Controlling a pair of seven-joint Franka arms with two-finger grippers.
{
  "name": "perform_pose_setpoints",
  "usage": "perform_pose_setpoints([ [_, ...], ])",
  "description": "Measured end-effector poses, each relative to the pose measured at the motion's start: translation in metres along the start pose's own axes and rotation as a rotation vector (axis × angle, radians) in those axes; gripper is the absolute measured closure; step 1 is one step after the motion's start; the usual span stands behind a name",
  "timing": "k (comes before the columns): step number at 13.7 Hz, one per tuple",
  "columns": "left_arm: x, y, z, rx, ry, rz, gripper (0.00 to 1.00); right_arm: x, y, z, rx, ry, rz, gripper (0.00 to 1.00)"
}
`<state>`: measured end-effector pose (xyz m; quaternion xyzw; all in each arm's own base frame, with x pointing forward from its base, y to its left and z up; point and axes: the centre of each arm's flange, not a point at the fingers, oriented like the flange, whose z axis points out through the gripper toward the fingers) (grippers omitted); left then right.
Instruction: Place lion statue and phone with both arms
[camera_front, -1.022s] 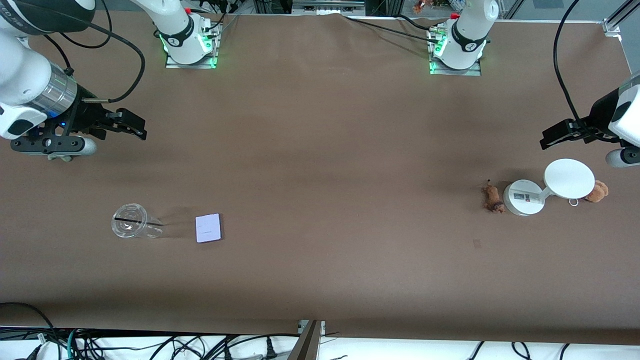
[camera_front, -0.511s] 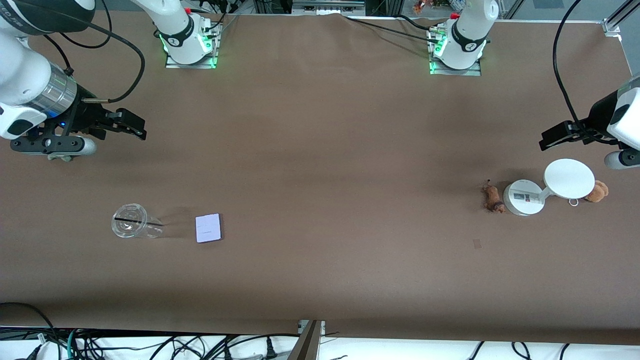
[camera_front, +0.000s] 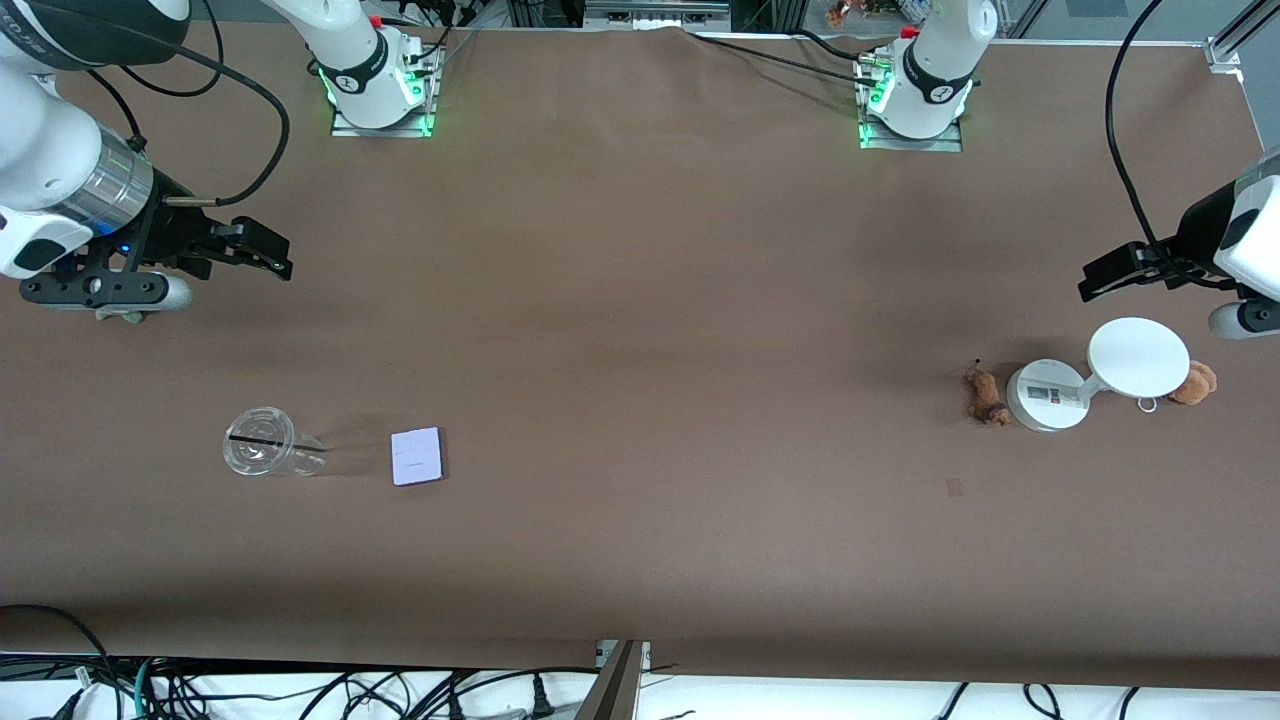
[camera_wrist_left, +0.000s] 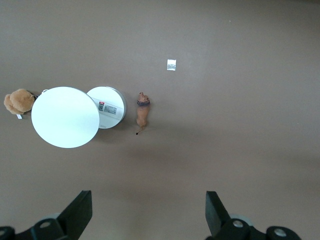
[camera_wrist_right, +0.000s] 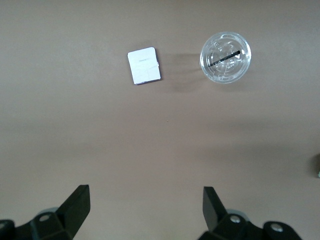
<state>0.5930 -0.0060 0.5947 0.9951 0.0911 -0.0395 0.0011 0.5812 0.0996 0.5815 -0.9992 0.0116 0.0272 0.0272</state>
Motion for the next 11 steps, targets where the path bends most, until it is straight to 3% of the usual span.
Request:
perform_pose_setpoints([
  [7, 0.0000, 0.0000, -0.0001, 0.000, 0.000, 0.000, 0.00, 0.0002, 0.0010, -0.0001, -0.003, 0.001, 0.001, 0.00],
  [11, 0.0001, 0.0000, -0.0001, 0.000, 0.000, 0.000, 0.00, 0.0004, 0.0009, -0.0001, -0.046, 0.011, -0.008, 0.00],
])
